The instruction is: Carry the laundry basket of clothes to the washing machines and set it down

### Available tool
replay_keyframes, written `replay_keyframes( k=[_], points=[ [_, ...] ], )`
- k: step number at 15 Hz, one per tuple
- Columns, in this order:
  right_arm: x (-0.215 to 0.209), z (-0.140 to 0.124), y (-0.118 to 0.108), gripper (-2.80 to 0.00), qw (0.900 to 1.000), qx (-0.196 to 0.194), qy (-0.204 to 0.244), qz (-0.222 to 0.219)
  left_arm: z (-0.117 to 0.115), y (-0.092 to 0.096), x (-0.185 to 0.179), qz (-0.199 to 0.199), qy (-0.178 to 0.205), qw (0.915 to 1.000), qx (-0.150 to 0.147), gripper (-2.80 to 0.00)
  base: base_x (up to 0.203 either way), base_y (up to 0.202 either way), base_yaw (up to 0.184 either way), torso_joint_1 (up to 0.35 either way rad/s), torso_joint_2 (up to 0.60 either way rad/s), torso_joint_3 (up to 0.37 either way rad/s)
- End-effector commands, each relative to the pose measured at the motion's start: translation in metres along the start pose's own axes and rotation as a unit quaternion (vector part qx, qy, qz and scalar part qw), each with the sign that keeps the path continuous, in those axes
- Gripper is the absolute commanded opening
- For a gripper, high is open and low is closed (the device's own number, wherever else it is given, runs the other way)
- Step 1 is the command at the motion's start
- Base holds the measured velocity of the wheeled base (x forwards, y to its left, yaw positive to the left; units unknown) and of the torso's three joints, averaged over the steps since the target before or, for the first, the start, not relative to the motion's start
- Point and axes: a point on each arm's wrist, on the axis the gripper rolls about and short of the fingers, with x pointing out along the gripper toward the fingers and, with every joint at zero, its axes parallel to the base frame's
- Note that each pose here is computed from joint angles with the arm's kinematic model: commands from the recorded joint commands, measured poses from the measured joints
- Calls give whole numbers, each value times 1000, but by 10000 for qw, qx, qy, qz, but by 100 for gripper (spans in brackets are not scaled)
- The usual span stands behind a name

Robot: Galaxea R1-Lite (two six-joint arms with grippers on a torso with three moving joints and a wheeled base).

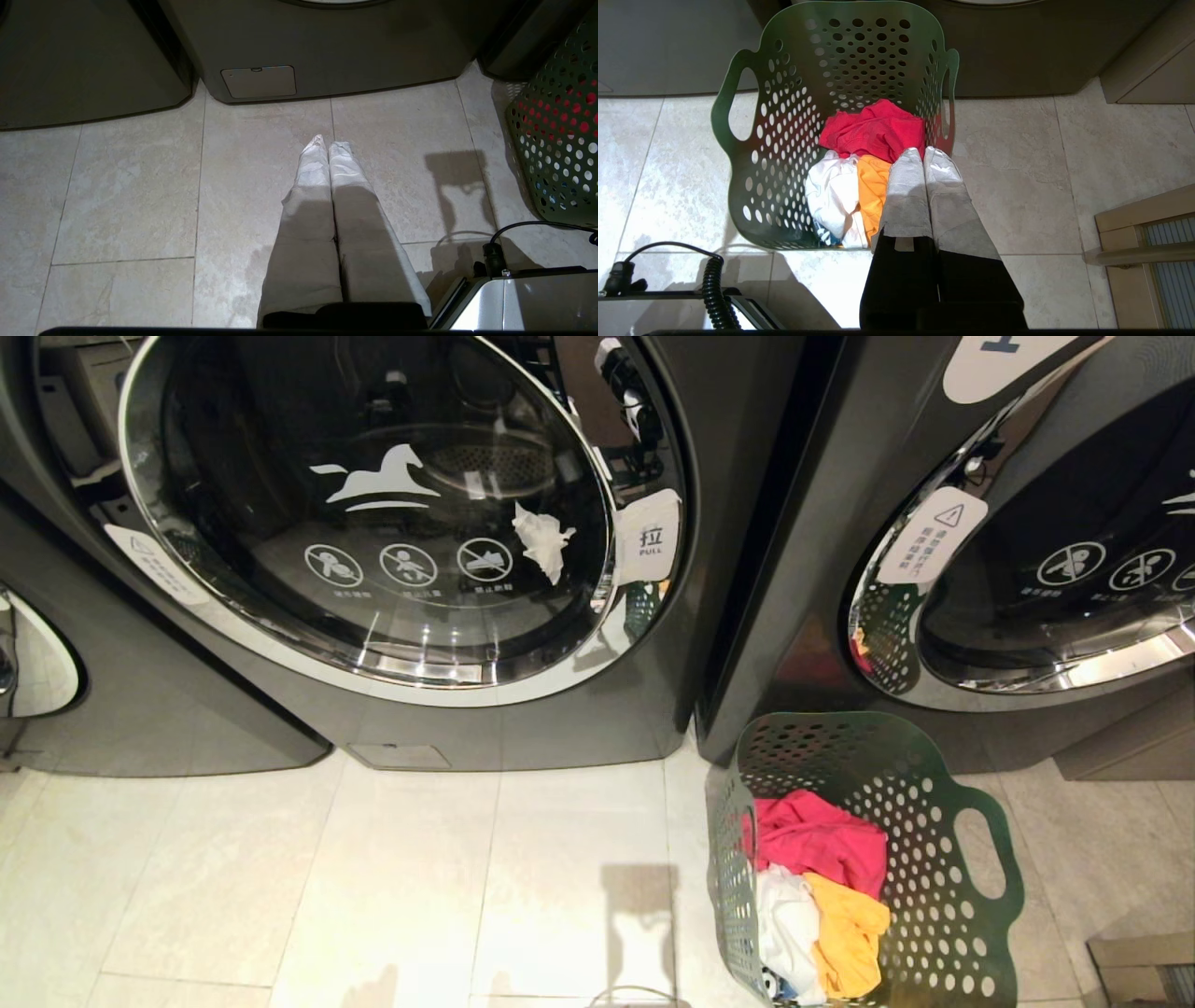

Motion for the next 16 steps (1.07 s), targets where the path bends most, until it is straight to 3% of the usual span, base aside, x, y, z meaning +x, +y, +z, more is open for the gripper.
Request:
replay_keyframes(
  k=[1, 16],
  points=[
    [0, 0, 0, -280, 10000, 0, 9, 1, 0, 0, 0, 0, 19, 10000, -10, -280, 0, 0, 0, 0, 0, 0],
    [0, 0, 0, -280, 10000, 25, -15, 9, 0, 0, 0, 7, 20, 10000, -17, -280, 0, 0, 0, 0, 0, 0]
  ],
)
